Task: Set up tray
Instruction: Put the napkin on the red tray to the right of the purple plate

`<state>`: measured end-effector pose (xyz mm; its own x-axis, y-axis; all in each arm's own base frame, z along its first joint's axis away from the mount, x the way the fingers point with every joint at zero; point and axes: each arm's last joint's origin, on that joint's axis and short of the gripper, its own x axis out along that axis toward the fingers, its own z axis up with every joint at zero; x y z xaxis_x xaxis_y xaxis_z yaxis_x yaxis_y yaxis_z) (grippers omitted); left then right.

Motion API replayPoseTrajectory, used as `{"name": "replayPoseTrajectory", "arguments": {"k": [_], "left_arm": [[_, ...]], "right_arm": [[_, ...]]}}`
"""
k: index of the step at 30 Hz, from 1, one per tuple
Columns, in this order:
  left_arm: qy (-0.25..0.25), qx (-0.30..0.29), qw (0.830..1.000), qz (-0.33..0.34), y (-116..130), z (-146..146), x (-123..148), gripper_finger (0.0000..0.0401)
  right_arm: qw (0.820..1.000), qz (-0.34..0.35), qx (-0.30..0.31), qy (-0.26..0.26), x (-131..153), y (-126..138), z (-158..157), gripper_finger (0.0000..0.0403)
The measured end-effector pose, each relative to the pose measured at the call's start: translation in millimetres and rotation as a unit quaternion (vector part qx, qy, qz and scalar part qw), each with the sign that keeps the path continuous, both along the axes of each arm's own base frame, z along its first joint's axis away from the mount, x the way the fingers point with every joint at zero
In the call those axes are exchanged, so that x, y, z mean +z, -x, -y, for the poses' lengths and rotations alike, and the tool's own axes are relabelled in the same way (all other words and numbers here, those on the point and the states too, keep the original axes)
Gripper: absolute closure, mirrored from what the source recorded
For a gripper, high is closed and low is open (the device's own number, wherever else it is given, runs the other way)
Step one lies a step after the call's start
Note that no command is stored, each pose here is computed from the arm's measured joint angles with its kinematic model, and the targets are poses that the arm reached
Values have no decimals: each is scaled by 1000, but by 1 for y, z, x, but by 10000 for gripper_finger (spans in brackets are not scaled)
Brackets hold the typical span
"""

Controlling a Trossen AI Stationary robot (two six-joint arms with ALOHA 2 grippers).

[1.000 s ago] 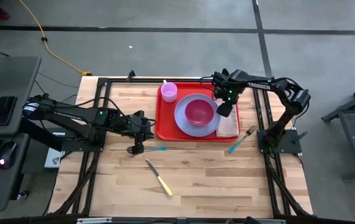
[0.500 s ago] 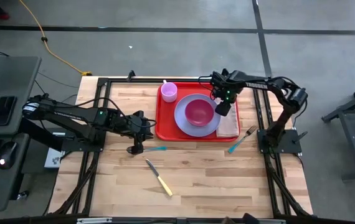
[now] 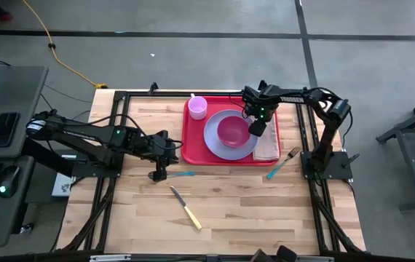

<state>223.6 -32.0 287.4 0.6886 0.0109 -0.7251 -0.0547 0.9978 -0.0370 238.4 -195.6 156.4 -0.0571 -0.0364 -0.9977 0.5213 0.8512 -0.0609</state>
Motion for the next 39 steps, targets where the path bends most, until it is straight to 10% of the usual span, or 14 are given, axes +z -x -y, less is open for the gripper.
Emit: {"name": "replayPoseTrajectory", "arguments": {"k": [39], "left_arm": [[1,2,1000,-7,1,0,-1,316]], "right_arm": [[998,42,3,52,26,2,0,261]]}}
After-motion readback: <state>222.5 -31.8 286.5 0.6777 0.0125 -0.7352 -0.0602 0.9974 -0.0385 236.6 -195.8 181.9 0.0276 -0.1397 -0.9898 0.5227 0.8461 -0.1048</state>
